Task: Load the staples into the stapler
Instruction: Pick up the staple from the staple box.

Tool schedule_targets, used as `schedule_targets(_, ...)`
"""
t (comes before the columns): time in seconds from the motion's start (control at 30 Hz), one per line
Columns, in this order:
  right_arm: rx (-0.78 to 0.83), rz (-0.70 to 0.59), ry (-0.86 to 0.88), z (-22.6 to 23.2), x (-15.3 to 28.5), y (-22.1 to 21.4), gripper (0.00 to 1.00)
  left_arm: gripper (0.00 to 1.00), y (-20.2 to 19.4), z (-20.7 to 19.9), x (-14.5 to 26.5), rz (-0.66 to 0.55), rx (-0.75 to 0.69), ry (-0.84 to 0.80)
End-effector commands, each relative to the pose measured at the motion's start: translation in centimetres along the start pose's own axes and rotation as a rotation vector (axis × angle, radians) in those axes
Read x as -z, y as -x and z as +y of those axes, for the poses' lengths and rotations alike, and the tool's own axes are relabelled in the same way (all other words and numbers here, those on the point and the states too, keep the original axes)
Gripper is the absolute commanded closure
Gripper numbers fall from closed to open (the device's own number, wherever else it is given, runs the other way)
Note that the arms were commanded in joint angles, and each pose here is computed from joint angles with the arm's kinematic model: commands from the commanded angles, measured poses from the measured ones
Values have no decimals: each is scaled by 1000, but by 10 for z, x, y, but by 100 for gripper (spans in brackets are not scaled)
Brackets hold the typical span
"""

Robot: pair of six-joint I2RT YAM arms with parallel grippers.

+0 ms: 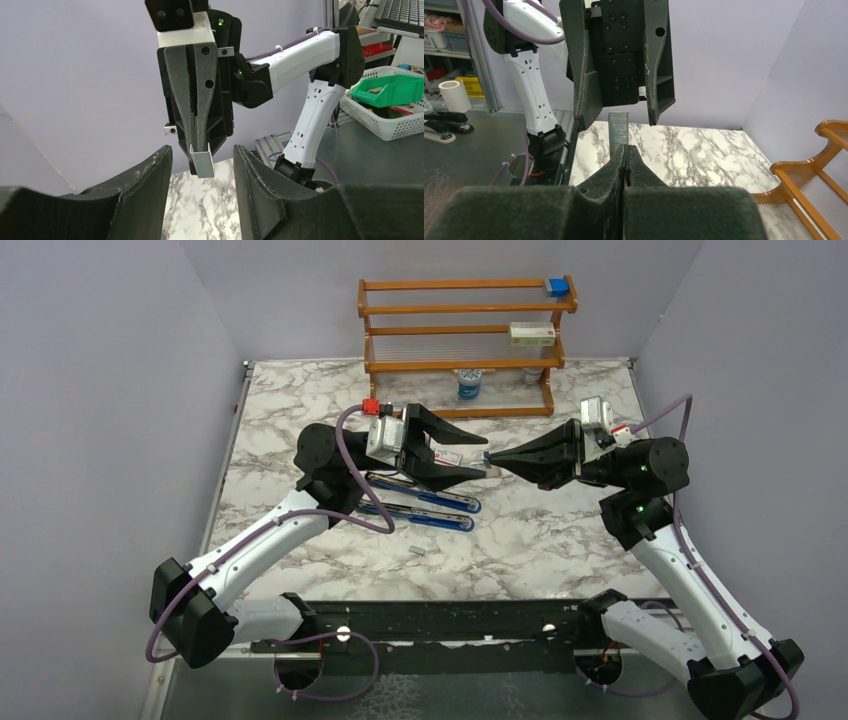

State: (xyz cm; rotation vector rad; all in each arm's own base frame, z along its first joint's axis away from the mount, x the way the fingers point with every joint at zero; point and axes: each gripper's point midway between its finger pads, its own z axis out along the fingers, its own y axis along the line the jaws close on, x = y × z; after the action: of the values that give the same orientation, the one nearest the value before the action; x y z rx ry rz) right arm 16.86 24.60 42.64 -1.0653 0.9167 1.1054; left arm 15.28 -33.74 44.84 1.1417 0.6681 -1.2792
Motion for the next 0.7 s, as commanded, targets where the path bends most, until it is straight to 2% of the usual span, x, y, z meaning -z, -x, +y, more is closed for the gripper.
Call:
schedule_targets(0.0,35,-8,12,3,1,11,99,50,17,-5,0,-42,-29,0)
schedule_targets(0.67,46,-14,12,3,-1,18,99,55,9,-4,-2,-38,9,-13)
